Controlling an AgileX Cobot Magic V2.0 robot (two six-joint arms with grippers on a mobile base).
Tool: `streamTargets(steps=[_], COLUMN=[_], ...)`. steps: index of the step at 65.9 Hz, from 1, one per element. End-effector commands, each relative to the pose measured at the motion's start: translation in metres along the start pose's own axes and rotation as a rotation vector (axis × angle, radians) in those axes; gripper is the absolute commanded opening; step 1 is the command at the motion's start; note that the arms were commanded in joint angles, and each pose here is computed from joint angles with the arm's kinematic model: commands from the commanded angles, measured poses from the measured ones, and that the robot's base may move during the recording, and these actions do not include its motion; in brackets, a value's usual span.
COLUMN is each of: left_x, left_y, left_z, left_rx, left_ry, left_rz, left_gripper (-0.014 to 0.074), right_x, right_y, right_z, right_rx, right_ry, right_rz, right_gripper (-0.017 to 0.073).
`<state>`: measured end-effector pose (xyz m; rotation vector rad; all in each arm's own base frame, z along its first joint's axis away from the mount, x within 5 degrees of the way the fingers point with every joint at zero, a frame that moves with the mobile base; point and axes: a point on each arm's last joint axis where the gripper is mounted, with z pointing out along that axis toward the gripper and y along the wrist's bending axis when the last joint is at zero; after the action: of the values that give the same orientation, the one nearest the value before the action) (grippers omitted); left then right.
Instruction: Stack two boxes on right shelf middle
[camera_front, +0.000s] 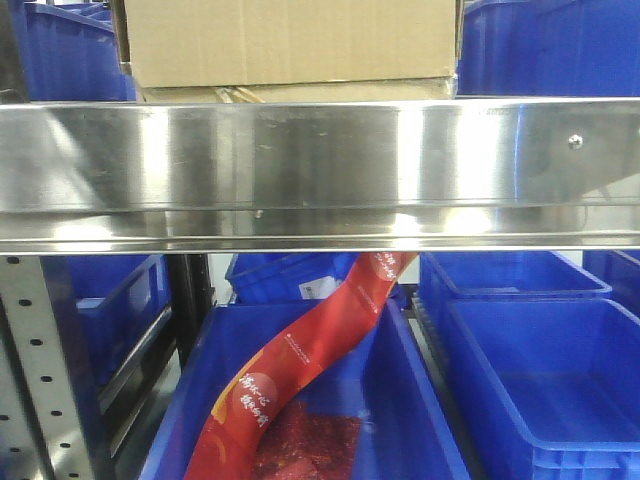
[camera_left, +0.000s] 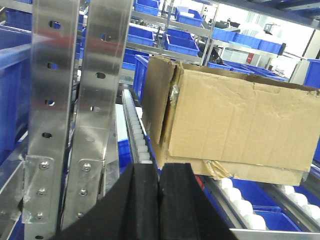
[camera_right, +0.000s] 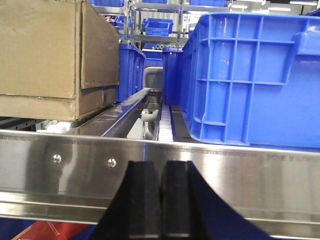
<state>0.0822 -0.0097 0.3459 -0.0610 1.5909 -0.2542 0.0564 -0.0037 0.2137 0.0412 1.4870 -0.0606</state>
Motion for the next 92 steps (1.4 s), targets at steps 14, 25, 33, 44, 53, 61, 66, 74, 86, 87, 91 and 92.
streamTargets(steps=[14,25,33,44,53,61,66,74,86,87,91,92], left_x=[-0.002,-0.002,-0.002,-0.002,0.001,0.022,0.041,0.080,0.127,0.130,0.129,0.130], left_y=[-0.001,-0.001,-0.001,0.000,0.001,0.009,0.012,0.021,0.031,0.032,0.032,0.032], left_z=[-0.002,-0.002,-0.002,-0.002,-0.003,-0.015,-0.021,-0.025,-0.026,-0.025,-0.025,-0.025], left_rx=[0.007,0.007,0.007,0.006,0.004,-0.043,-0.056,-0.089,-0.098,-0.099,-0.095,-0.096], left_ry=[-0.028,-0.028,-0.028,-0.026,-0.026,-0.016,-0.014,-0.012,-0.077,-0.074,-0.114,-0.107], left_rz=[-0.002,-0.002,-0.002,-0.002,-0.002,0.098,0.176,0.174,0.178,0.178,0.178,0.178], left_gripper=[-0.0111,-0.0111,-0.0111,-0.0111,-0.0111,-0.0111,-0.0111,-0.0111,-0.0111,-0.0111,-0.0111,-0.0111], right_x=[-0.001,-0.001,-0.001,-0.001,-0.001,-0.001,-0.001,-0.001,-0.001,-0.001,-0.001,-0.001], right_y=[0.000,0.000,0.000,0.000,0.000,0.000,0.000,0.000,0.000,0.000,0.000,0.000], right_z=[0.000,0.000,0.000,0.000,0.000,0.000,0.000,0.000,0.000,0.000,0.000,0.000], right_rx=[0.005,0.005,0.005,0.005,0.005,0.005,0.005,0.005,0.005,0.005,0.005,0.005], right_ry=[-0.023,-0.023,-0.023,-0.023,-0.023,-0.023,-0.023,-0.023,-0.023,-0.023,-0.023,-0.023], right_rz=[-0.004,-0.004,-0.004,-0.004,-0.004,-0.004,-0.004,-0.004,-0.004,-0.004,-0.004,-0.004], right_gripper=[-0.0162,-0.0162,-0.0162,-0.0162,-0.0162,-0.0162,-0.0162,-0.0162,-0.0162,-0.0162,-0.0162,-0.0162])
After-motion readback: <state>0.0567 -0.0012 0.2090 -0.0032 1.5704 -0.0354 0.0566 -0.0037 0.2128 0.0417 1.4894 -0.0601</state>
